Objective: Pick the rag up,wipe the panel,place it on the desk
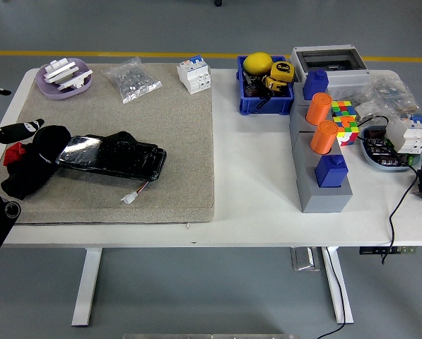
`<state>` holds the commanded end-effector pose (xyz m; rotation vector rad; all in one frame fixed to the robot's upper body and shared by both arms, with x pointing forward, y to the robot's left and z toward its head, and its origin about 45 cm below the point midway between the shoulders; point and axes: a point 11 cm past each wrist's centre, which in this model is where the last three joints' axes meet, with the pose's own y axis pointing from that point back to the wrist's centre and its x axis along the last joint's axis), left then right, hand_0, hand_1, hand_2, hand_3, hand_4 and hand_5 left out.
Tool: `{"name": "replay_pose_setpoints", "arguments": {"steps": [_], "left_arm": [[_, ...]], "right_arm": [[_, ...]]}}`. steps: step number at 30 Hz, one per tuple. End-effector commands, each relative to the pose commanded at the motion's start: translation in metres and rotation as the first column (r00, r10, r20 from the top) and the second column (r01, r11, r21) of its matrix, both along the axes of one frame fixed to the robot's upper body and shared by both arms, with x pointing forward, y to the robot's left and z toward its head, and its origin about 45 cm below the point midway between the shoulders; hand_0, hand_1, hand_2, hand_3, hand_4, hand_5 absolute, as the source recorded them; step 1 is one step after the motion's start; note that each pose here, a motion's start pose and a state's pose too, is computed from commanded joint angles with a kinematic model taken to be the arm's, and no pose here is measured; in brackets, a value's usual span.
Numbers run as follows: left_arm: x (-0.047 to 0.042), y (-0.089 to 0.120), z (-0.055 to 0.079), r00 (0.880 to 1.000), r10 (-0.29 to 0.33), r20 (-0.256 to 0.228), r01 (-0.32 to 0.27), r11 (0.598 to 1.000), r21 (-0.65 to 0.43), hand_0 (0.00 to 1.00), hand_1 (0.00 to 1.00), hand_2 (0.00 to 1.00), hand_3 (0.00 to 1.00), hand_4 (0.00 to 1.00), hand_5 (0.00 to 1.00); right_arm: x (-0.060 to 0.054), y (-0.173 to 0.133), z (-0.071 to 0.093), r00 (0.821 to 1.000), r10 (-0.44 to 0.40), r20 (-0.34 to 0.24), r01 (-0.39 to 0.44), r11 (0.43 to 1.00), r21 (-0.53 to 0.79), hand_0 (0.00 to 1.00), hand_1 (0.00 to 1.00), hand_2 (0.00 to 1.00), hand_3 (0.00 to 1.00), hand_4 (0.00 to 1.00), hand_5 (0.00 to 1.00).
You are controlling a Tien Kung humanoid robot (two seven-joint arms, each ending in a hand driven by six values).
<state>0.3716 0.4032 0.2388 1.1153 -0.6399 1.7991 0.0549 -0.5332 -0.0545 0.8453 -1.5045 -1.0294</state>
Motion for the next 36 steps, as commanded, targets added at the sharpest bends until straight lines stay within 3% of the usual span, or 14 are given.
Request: {"name": "replay_pose_setpoints", "arguments": {"steps": [13, 21, 31, 36], "left_arm": [[-0.0162, 0.005, -0.016, 0.999, 0.011, -0.042, -0.011, 1.0, 0.001, 0.755, 0.823, 0.832, 0.709, 0.89, 0.285], [-0.0216, 0.006, -0.02, 0.998, 0.01, -0.055, -0.01, 1.0, -0.005, 0.754, 0.82, 0.831, 0.699, 0.883, 0.277], [-0.0353, 0.002, -0.044, 0.993, 0.005, -0.118, -0.008, 1.0, -0.021, 0.753, 0.819, 0.83, 0.694, 0.88, 0.274], [-0.0347, 0.002, -0.043, 0.992, -0.003, -0.123, 0.001, 1.0, -0.016, 0.753, 0.819, 0.83, 0.69, 0.877, 0.273]], "right_arm": [[-0.025, 0.013, -0.01, 0.997, 0.024, -0.074, -0.021, 0.999, 0.04, 0.755, 0.603, 0.611, 0.558, 0.941, 0.469], [-0.04, 0.019, -0.014, 0.993, 0.032, -0.112, -0.026, 0.998, 0.057, 0.756, 0.603, 0.612, 0.559, 0.942, 0.47], [-0.059, 0.019, -0.015, 0.987, 0.045, -0.154, -0.036, 0.997, 0.063, 0.756, 0.604, 0.613, 0.558, 0.943, 0.47], [-0.06, 0.016, -0.013, 0.988, 0.034, -0.15, -0.027, 0.998, 0.051, 0.756, 0.604, 0.62, 0.56, 0.943, 0.471]]}}
